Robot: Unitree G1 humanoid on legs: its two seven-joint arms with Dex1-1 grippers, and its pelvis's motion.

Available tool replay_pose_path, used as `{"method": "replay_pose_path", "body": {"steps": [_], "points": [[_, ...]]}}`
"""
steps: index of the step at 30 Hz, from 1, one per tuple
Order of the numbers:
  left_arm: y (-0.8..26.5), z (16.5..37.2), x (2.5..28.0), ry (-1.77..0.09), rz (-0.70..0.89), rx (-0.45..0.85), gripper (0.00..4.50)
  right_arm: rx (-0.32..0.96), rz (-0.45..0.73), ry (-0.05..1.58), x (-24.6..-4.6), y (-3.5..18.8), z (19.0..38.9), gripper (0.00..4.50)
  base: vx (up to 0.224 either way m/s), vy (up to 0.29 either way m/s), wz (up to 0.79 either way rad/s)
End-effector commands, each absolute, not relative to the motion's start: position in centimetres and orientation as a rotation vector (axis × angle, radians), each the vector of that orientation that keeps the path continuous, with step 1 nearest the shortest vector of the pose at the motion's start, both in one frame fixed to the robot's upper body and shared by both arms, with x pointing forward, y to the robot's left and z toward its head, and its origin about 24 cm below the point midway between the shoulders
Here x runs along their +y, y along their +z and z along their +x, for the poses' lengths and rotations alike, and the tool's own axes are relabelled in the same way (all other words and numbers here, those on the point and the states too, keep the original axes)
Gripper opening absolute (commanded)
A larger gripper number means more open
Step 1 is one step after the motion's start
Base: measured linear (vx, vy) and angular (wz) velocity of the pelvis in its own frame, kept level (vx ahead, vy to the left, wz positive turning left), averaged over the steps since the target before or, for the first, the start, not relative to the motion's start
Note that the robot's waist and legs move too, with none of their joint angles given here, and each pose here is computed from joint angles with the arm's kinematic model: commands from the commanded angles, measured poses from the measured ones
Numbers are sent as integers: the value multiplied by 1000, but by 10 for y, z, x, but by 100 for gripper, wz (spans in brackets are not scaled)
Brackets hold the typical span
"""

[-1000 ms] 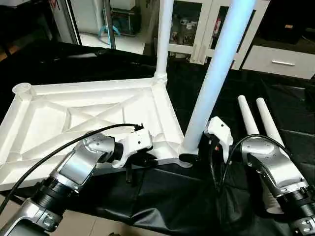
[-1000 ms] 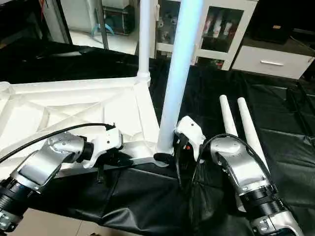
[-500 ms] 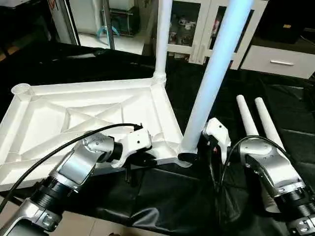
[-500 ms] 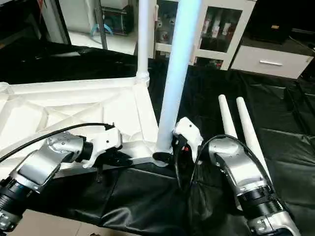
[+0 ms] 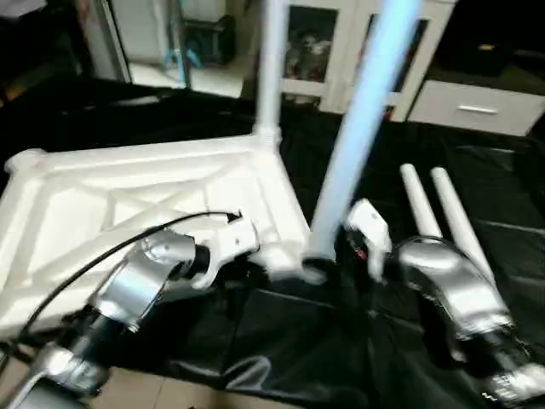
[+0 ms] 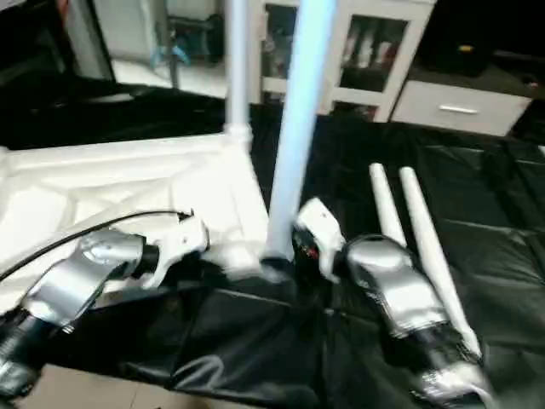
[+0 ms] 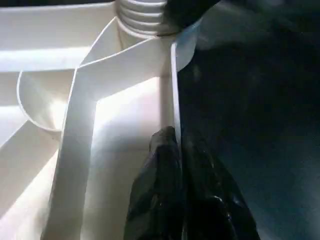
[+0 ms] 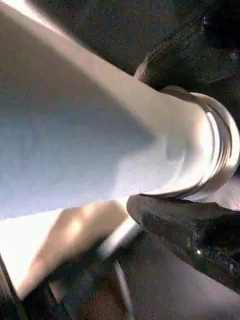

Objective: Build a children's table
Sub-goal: Rotate leg to tighten

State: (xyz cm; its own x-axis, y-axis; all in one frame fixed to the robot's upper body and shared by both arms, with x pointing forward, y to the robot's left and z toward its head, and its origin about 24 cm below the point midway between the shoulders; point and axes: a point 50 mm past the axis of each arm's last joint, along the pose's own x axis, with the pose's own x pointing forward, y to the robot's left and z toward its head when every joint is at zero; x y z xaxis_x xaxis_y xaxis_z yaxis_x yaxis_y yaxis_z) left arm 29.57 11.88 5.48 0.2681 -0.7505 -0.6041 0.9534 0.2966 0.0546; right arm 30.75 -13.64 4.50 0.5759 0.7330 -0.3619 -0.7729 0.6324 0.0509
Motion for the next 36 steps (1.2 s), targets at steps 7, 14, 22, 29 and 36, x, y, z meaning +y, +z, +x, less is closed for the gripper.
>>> {"method": "replay_pose_path", "body": {"steps": [7, 14, 22, 29, 36], "points": [[45, 325, 56, -998, 442, 396, 0, 471, -144, 227, -139, 12, 332, 267, 0, 0, 0], [49, 339, 38, -883, 489, 346, 0, 458, -116, 44, -111, 12, 343, 267, 0, 0, 0], [45, 341, 42, -896, 506, 326, 0, 331, -4, 58, -106, 30, 353, 340, 0, 0, 0], [45, 342, 42, -904, 497, 316, 0, 282, 11, 36, -120, 38, 350, 391, 0, 0, 0], [59, 347, 34, -893, 416, 222, 55, 157, -13, 19, -142, 61, 330, 418, 0, 0, 0]]}}
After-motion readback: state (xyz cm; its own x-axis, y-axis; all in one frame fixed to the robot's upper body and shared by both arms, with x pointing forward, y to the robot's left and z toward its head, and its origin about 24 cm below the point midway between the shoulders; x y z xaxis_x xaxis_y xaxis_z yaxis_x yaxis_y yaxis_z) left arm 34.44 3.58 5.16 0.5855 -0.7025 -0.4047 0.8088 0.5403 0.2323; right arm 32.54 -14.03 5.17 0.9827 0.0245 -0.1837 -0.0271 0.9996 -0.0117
